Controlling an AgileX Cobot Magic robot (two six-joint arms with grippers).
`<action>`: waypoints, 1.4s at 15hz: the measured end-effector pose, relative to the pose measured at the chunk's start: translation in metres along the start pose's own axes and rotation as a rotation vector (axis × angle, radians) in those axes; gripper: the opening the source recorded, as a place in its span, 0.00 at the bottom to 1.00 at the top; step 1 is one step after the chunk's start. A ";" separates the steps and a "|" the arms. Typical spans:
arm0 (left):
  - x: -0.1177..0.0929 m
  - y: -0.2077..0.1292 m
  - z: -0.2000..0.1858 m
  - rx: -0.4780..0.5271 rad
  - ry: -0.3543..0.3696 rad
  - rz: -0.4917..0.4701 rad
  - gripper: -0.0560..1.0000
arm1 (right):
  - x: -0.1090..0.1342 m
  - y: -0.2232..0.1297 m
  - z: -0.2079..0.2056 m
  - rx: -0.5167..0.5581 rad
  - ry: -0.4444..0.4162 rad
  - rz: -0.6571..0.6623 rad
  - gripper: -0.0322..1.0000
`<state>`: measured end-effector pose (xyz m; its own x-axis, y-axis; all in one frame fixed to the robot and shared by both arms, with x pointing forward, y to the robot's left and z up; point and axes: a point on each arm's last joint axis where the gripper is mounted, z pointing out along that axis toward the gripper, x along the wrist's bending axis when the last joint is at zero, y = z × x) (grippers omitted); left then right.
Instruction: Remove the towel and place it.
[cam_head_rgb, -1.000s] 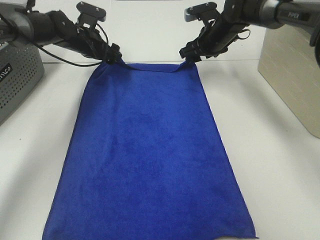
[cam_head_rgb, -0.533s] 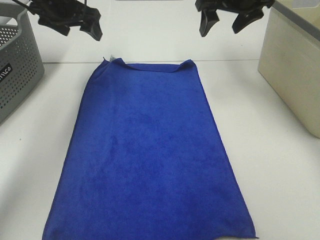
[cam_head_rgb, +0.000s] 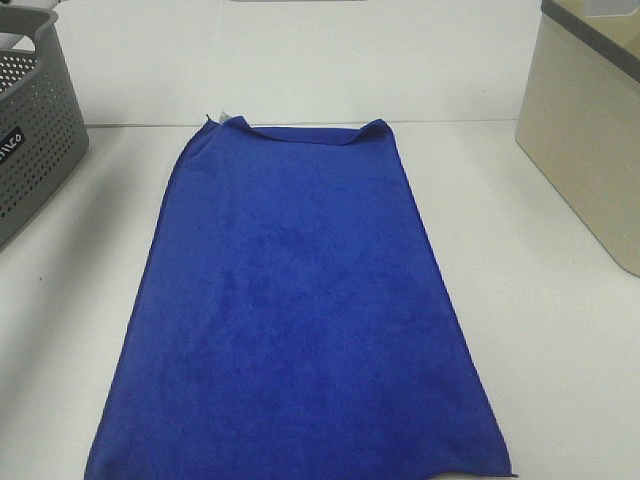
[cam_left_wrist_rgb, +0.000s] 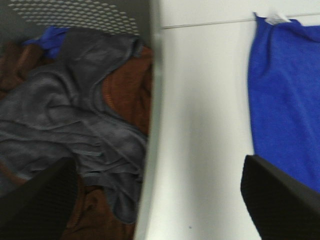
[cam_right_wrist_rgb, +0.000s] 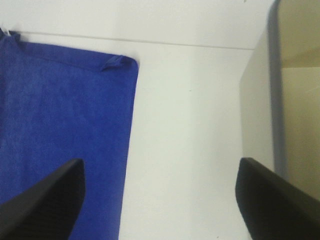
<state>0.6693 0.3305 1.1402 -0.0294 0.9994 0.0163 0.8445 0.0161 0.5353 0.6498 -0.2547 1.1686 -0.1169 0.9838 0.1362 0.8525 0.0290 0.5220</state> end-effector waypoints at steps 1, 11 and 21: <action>0.020 -0.001 -0.004 -0.007 0.024 -0.025 0.84 | -0.002 0.000 -0.014 -0.029 -0.013 0.000 0.81; 0.015 -0.165 -0.126 0.052 0.027 0.034 0.84 | 0.013 -0.198 -0.146 -0.042 0.010 0.034 0.80; -0.011 -0.356 -0.184 -0.270 0.133 0.114 0.84 | 0.006 -0.388 -0.159 -0.281 -0.028 -0.073 0.80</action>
<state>0.2711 0.3085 1.1047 -0.0278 0.9815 0.1895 0.6742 -0.1215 0.7284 0.2373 -0.2885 1.1004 -0.1557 0.9854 0.0683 0.6670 0.0539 0.7431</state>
